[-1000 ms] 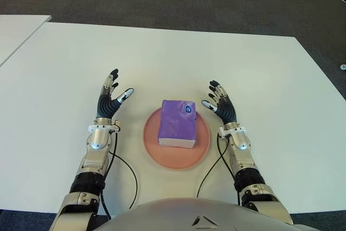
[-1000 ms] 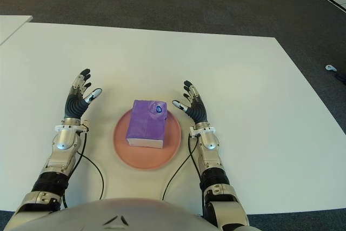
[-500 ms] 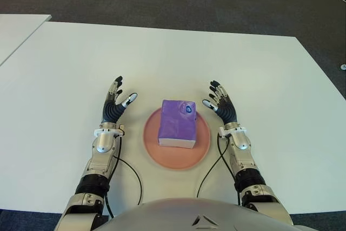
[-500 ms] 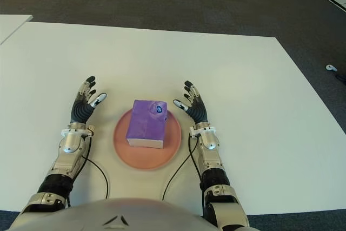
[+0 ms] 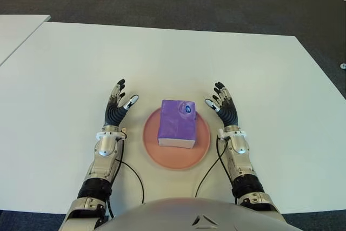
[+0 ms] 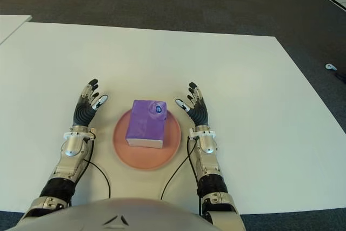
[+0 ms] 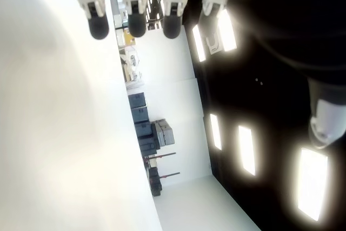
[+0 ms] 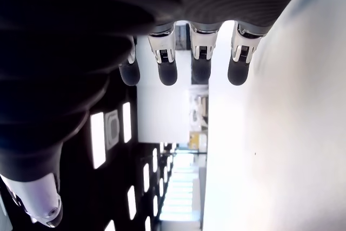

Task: Put the tissue paper into the plate.

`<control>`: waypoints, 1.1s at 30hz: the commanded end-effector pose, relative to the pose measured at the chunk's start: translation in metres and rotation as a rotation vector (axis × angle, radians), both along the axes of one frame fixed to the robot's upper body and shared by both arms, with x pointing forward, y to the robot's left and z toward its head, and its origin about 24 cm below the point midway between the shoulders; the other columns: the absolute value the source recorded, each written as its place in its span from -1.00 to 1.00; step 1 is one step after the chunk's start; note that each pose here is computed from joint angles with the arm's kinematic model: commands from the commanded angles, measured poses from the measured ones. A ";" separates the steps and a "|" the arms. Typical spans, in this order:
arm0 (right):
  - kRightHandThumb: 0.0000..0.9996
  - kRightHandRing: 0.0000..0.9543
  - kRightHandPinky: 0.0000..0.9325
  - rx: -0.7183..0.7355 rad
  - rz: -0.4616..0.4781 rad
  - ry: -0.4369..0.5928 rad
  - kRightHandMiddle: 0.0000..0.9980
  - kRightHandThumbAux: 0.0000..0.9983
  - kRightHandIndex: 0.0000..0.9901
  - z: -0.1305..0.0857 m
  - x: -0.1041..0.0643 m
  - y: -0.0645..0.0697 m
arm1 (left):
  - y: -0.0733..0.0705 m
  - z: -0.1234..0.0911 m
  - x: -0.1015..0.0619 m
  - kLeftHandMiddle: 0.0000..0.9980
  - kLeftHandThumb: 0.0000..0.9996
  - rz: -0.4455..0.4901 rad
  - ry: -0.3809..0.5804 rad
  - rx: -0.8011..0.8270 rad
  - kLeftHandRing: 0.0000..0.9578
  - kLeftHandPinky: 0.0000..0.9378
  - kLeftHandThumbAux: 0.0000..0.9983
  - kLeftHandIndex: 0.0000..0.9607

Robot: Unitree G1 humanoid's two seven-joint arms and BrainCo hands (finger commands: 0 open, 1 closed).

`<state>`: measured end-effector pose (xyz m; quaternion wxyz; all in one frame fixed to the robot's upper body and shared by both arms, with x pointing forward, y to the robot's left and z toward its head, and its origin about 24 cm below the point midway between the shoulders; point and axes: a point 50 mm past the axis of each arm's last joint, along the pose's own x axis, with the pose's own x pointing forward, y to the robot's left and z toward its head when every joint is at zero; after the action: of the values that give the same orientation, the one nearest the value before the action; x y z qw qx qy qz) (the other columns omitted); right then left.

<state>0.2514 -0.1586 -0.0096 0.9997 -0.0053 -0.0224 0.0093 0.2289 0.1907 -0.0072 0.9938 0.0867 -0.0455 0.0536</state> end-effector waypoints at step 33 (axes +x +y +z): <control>-0.90 -1.00 -1.00 0.047 -0.149 0.183 -1.00 0.32 -1.00 -0.051 -0.029 -0.011 | -0.011 -0.021 -0.022 -1.00 -1.00 0.018 0.138 -0.071 -1.00 -1.00 -0.18 -1.00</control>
<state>0.2624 -0.1664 -0.0115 0.9980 0.0041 -0.0460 -0.0423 0.2156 0.1821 -0.0126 0.9968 0.0571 -0.0150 0.0538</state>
